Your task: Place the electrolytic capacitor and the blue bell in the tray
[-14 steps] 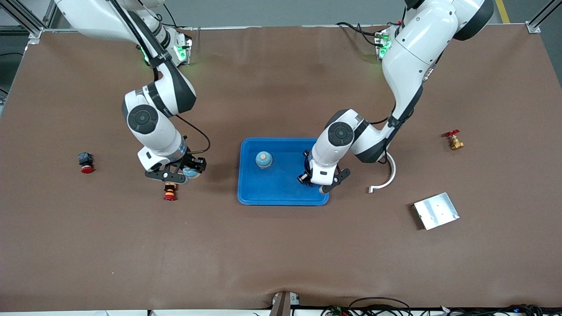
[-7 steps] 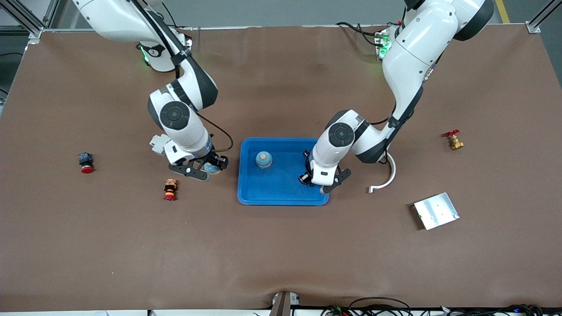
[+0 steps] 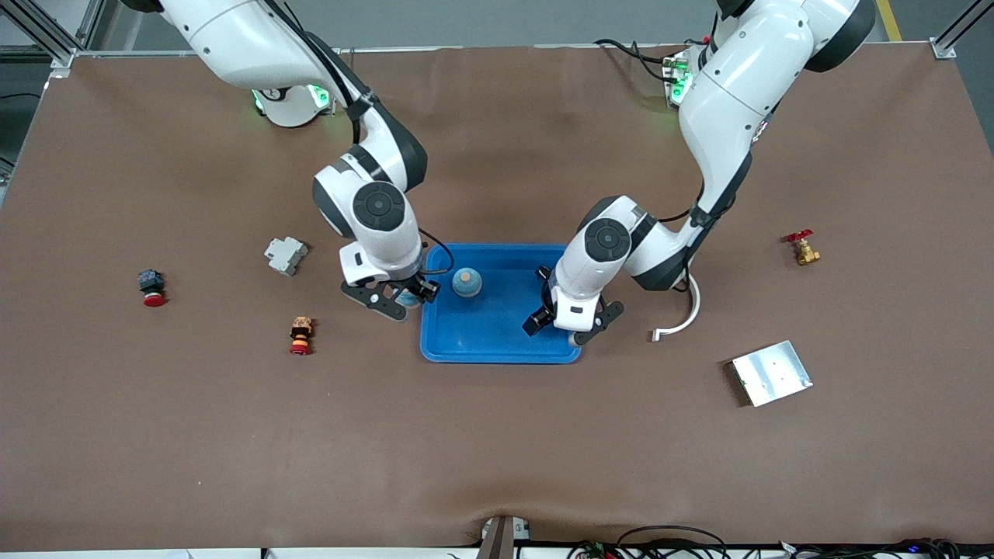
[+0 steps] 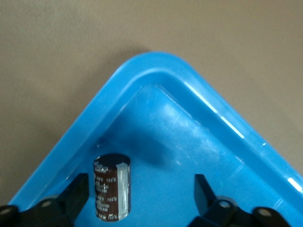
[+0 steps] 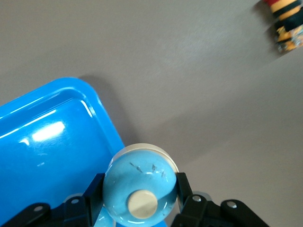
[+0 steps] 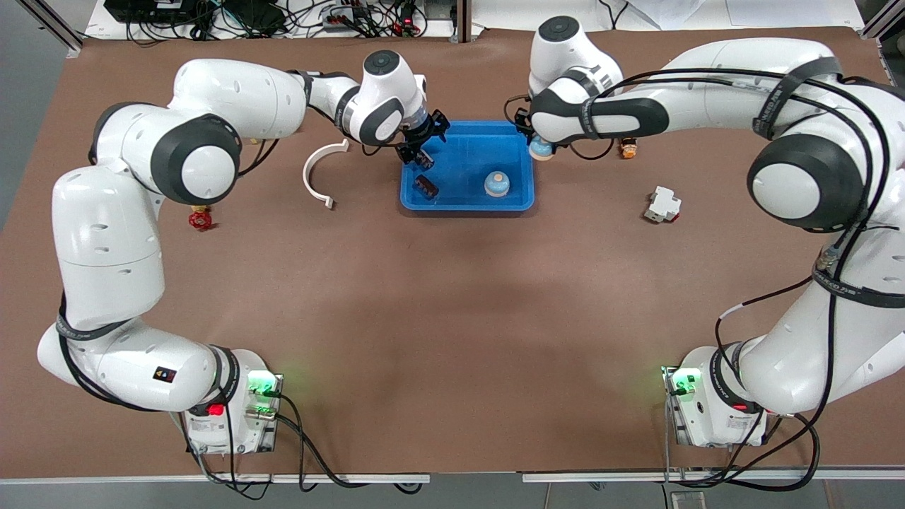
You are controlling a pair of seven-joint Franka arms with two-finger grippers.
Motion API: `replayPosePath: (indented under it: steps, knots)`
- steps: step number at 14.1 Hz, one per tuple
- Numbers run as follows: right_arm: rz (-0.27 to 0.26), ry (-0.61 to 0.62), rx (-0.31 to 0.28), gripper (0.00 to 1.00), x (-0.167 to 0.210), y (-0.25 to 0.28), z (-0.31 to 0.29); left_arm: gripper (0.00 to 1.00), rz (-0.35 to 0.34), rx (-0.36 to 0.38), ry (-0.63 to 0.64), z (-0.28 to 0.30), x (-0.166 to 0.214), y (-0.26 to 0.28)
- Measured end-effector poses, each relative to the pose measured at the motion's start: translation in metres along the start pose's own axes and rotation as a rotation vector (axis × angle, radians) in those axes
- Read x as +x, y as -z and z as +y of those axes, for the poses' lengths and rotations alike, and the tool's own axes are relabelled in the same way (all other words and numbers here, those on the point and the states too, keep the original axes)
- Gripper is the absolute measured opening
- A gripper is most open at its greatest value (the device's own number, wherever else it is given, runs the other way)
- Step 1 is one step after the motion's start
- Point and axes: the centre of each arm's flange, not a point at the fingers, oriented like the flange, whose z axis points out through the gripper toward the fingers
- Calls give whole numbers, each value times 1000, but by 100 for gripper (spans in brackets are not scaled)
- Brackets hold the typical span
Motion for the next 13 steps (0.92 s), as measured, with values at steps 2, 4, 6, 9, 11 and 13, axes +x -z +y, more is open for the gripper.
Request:
replayPosePath:
  steps: [2, 4, 6, 9, 11, 13]
  knots:
    - [-4, -22, 1, 65, -4, -6, -8, 100, 11, -14, 12, 2, 11, 10]
    - [-2, -30, -2, 65, -11, -12, -17, 100, 26, -31, 25, 4, 23, 24]
    - [12, -48, -5, 65, -14, -19, -25, 100, 40, -30, 36, 5, 33, 39]
    - [19, -69, 3, 65, -20, -23, -38, 100, 63, -16, 57, 3, 52, 66]
    - [19, -88, 5, 65, -23, -25, -43, 100, 79, -13, 76, -2, 66, 82]
    - [21, -111, 6, 65, -26, -29, -49, 100, 95, -15, 91, -11, 82, 96]
